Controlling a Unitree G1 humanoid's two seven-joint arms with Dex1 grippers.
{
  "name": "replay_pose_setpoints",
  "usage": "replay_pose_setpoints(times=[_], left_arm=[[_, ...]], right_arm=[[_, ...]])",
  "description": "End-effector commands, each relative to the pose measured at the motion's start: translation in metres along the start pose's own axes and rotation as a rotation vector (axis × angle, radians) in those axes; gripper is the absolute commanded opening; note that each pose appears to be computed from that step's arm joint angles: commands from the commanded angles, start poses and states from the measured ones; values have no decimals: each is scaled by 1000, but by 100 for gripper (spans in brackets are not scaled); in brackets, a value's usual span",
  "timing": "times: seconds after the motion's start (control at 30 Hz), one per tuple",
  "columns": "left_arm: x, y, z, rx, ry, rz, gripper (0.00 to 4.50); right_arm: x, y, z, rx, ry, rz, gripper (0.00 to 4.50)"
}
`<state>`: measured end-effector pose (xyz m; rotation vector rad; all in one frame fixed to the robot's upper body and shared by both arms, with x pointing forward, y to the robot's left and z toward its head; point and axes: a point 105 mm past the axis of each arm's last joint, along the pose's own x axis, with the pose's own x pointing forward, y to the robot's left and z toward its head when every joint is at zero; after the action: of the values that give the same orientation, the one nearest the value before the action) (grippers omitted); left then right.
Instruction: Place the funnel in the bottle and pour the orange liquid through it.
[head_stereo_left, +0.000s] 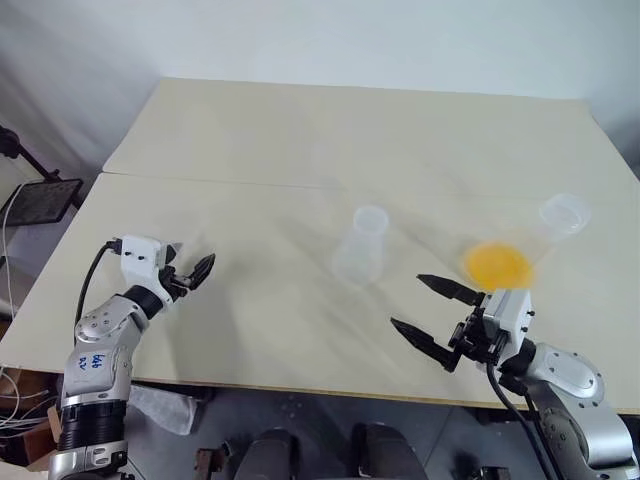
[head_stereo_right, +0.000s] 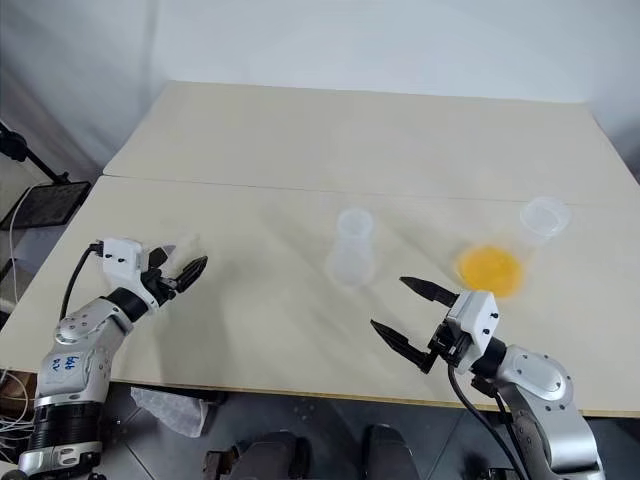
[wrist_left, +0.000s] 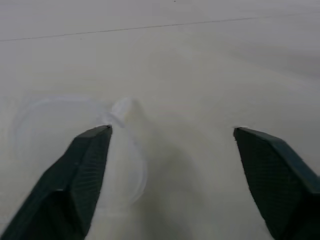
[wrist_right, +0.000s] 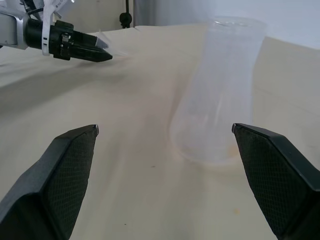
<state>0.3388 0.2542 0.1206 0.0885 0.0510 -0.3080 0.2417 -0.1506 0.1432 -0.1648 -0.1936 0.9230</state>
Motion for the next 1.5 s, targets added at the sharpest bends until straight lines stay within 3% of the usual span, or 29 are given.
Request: replay_pose_setpoints(times=[0.03, 0.3, 0.33, 0.57, 0.67, 0.73, 0.8, 1.0, 1.17, 1.3, 1.5], left_arm=[[-1, 3, 9, 24, -25, -11, 276], [-5, 11, 16, 51, 3, -49, 21], [-5, 12, 18, 61, 5, -62, 5], [-5, -28, 72, 176, -117, -457, 5], [-5, -52, 101, 287, -168, -661, 5], [1, -87, 120, 450, -166, -938, 5], [13, -110, 139, 569, -183, -1085, 5], [39, -141, 161, 797, -182, -1269, 5], [63, -165, 169, 965, -209, -1307, 5], [71, -182, 191, 942, -311, -1297, 5], [60, -179, 217, 855, -403, -1340, 5]], right_arm=[[-1, 1, 12, -45, -40, -11, 450], [-5, 1, 11, -53, -35, -34, 450], [-6, 1, 10, -55, -33, -38, 450], [-17, -1, 11, -71, -9, -83, 450], [-26, -2, 12, -75, 5, -113, 450], [-38, -2, 13, -79, 26, -158, 450], [-49, 0, 14, -83, 46, -194, 450], [-57, 6, 17, -89, 60, -252, 450], [-59, 11, 18, -90, 57, -294, 450], [-60, 16, 20, -90, 50, -325, 450], [-64, 24, 16, -72, 62, -361, 450]])
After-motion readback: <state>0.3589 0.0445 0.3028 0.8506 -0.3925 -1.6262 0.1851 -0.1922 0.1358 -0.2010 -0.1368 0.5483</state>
